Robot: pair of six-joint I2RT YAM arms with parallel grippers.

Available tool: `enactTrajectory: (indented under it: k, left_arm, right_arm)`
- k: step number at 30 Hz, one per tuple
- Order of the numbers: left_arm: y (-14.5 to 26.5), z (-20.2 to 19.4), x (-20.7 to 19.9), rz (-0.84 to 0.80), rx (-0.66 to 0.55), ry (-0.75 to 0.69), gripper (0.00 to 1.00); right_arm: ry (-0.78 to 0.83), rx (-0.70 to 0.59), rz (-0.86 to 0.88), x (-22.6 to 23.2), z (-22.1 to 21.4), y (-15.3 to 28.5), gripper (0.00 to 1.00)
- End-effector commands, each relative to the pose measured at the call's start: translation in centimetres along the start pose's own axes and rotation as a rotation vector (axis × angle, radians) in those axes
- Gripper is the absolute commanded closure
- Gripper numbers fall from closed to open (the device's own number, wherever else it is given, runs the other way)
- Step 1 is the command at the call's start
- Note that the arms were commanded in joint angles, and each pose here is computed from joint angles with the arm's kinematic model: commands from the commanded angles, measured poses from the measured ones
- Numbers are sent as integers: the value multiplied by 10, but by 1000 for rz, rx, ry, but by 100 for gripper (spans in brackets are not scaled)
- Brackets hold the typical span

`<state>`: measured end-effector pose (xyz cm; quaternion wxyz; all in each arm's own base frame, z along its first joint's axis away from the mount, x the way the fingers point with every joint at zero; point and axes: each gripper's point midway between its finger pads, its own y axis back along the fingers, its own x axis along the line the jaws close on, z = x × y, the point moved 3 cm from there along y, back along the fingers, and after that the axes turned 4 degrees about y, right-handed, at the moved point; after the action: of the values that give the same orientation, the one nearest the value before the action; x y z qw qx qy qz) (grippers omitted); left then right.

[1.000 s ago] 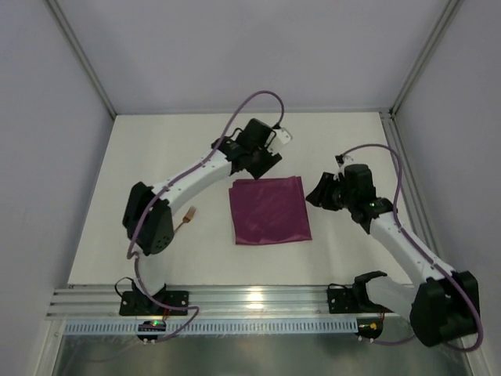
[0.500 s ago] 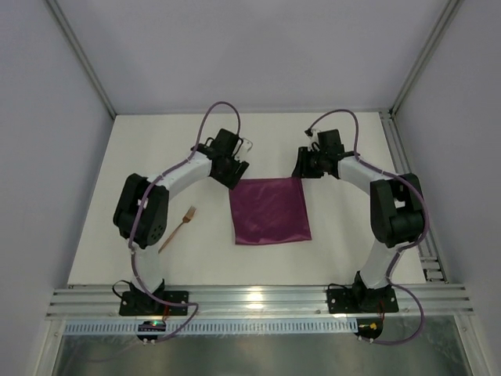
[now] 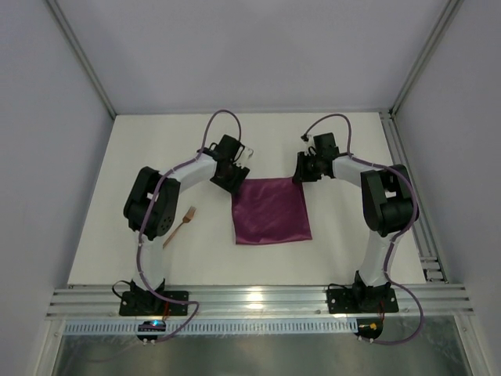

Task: Fold the napkin into a case and place the utensils inside
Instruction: Pick up the top corner of the square folded napkin from the center of the board.

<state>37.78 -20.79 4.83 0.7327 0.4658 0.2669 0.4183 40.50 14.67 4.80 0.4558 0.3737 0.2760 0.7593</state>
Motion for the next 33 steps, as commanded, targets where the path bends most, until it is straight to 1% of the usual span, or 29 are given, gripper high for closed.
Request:
enactTrajectory:
  k: [1,2,3,4,7,16,19,23,26,27,33]
  left_arm:
    - [-6,14,-3,-27,-49,26,42]
    - [-6,14,-2,-24,-51,26,42]
    - [-7,14,-3,-26,-49,26,43]
    - [-6,15,-2,-26,-54,25,44]
    - [-4,17,-2,-25,-63,24,45]
    - [24,35,-2,-21,-143,13,43]
    - [32,39,-1,-14,-163,12,43]
    - [35,40,-1,-18,-171,11,42]
    - [35,40,-1,-18,-171,11,42]
    - [35,40,-2,-20,-171,11,42]
    - [29,41,-3,-30,-166,18,43]
  right_arm:
    - [25,-58,20,4,19,0,77]
    - [25,-62,16,3,19,1,80]
    - [26,-65,17,3,19,1,87]
    - [26,-63,16,4,18,1,90]
    - [27,-73,8,4,20,5,97]
    - [36,-170,-1,16,30,45,97]
    - [29,-172,0,17,28,50,97]
    - [11,-168,-11,16,24,53,97]
    - [-45,-169,-36,6,17,53,97]
    - [-71,-166,-52,-4,11,52,97]
    - [-109,-138,-55,-17,4,37,97]
